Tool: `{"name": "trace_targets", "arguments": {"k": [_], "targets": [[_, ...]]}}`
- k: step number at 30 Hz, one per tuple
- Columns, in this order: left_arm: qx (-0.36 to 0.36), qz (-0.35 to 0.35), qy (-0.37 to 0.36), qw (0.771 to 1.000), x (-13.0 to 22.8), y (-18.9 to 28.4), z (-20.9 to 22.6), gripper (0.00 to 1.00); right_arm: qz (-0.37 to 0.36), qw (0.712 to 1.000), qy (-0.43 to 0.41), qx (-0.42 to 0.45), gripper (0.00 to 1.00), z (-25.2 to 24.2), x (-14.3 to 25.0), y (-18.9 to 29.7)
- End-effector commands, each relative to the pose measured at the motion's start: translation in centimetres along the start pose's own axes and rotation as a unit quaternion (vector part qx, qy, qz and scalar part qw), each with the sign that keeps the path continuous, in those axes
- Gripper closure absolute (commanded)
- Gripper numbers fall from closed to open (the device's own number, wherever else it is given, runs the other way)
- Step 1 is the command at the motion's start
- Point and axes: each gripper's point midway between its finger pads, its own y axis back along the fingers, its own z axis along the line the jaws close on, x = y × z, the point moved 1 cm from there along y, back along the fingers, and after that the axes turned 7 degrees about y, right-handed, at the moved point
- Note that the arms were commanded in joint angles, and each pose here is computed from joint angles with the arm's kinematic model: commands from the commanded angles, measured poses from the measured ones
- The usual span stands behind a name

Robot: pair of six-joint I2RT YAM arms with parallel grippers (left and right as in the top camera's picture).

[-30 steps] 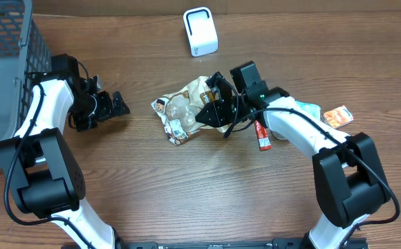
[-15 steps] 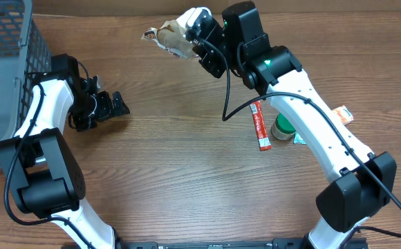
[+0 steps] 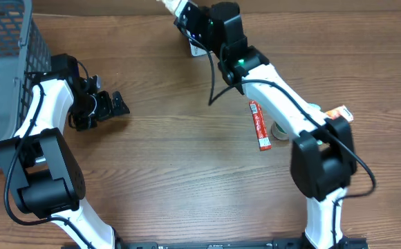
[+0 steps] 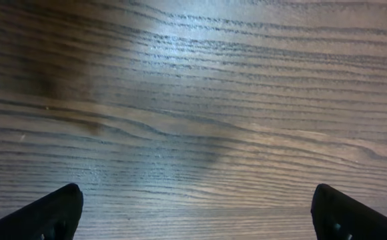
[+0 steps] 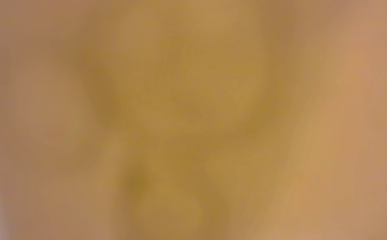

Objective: Scan the item barcode
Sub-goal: 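Lift the bag with the right gripper toward the white scanner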

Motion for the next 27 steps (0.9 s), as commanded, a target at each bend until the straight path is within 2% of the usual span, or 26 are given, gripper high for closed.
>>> {"name": "trace_targets", "arguments": {"k": [1,8,16,22,27], "targets": [[-0.007,-0.009,0.008,1.000,-0.7,0.2,0.3,0.00,0.033,0.999,0.003,0.041,0.96,0.1,2.6,-2.1],[-0.007,-0.009,0.008,1.000,-0.7,0.2,0.3,0.00,0.052,0.997,0.003,0.054,0.96,2.3,5.4,-4.6],[-0.007,-0.009,0.008,1.000,-0.7,0.2,0.3,0.00,0.058,0.997,0.005,0.053,0.96,3.0,6.1,-5.1],[-0.007,-0.009,0.008,1.000,-0.7,0.2,0.3,0.00,0.080,0.997,0.013,-0.001,0.96,5.7,6.8,-5.0],[-0.007,-0.009,0.008,1.000,-0.7,0.2,0.3,0.00,0.076,0.997,0.020,-0.025,0.96,7.5,5.9,-4.8]]}}
